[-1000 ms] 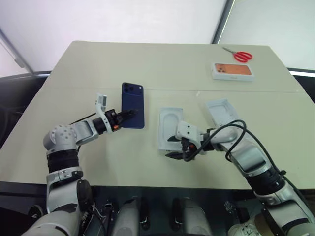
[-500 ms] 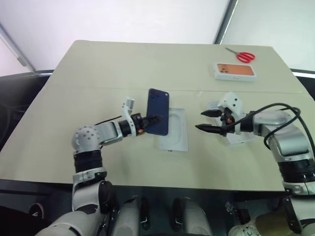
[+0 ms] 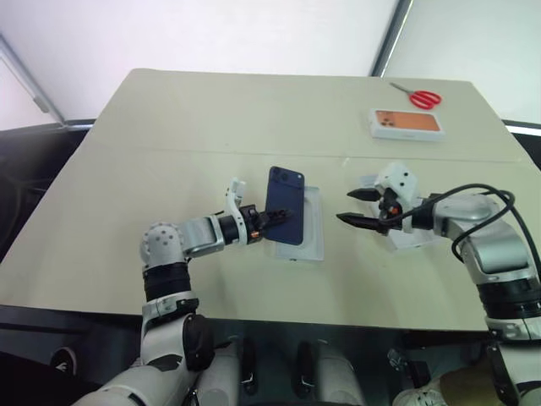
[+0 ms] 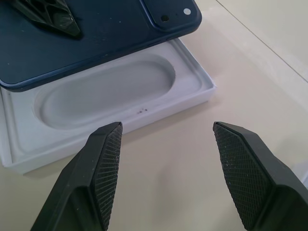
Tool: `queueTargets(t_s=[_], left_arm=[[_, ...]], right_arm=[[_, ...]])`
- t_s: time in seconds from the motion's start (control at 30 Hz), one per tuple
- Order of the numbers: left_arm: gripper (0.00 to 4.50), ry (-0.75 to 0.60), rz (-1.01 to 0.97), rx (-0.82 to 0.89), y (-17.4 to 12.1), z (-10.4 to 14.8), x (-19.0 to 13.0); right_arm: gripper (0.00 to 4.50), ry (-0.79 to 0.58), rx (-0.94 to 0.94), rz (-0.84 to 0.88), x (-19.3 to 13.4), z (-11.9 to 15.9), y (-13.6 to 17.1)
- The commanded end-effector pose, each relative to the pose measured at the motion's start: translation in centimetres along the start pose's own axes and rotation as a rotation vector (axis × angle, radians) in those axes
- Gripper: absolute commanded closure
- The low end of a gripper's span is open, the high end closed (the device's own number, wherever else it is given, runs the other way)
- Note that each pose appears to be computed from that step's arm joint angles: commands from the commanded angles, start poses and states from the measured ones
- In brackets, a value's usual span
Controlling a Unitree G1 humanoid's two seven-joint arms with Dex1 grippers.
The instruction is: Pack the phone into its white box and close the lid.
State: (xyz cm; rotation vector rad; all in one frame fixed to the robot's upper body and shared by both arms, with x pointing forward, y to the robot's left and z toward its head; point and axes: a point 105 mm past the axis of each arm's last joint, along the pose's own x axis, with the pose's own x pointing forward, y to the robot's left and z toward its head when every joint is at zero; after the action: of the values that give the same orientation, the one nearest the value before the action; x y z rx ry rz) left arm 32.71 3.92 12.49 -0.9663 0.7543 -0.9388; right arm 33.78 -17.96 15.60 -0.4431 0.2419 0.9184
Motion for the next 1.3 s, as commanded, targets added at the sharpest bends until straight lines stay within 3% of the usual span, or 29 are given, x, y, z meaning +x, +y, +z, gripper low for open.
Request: queueTargets(t_s=[0.03, 0.2, 0.47, 0.87, 1.0, 1.03, 1.13, 1.27, 1.3], left_arm=[[3.16, 0.036, -0.097, 0.045, -2.3, -0.3, 0.4], [0.61, 0.023, -0.076, 0.058, -2.2, -0.1, 0.6], [0.61, 0.076, -0.033, 0.134, -2.1, -0.2, -0.6], [0.61, -0.046, -0.003, 0.282, -3.3, 3.6, -3.3], [0.61, -0.061, 0.118, 0.360, -1.7, 4.3, -4.2], [0.84, -0.055, 0.164, 0.382, -0.9, 4.3, -4.4], [1.89, -0.049, 0.267, 0.446, 0.7, 4.8, -5.0], [4.06, 0.009, 0.367, 0.549, 2.5, 4.5, -4.6], [4.45, 0.037, 0.378, 0.567, 3.0, 4.0, -4.1]], right_arm=[[1.30, -0.044, -0.047, -0.003, 0.2, 1.4, 0.1], [1.30, -0.051, -0.051, -0.001, 0.6, 1.6, 0.2], [1.30, -0.061, -0.047, -0.001, 0.9, 1.9, 0.0], [1.30, -0.060, -0.052, 0.003, 1.6, 1.9, -0.1], [1.30, -0.035, -0.039, 0.001, 1.8, 1.4, -0.2], [1.30, -0.025, -0.049, -0.003, 1.8, 1.2, -0.1], [2.21, 0.021, -0.093, -0.003, 2.1, 0.2, 0.3], [4.26, 0.071, -0.128, -0.015, 2.8, -1.1, 0.5], [4.50, 0.095, -0.147, -0.018, 3.0, -1.6, 0.6]])
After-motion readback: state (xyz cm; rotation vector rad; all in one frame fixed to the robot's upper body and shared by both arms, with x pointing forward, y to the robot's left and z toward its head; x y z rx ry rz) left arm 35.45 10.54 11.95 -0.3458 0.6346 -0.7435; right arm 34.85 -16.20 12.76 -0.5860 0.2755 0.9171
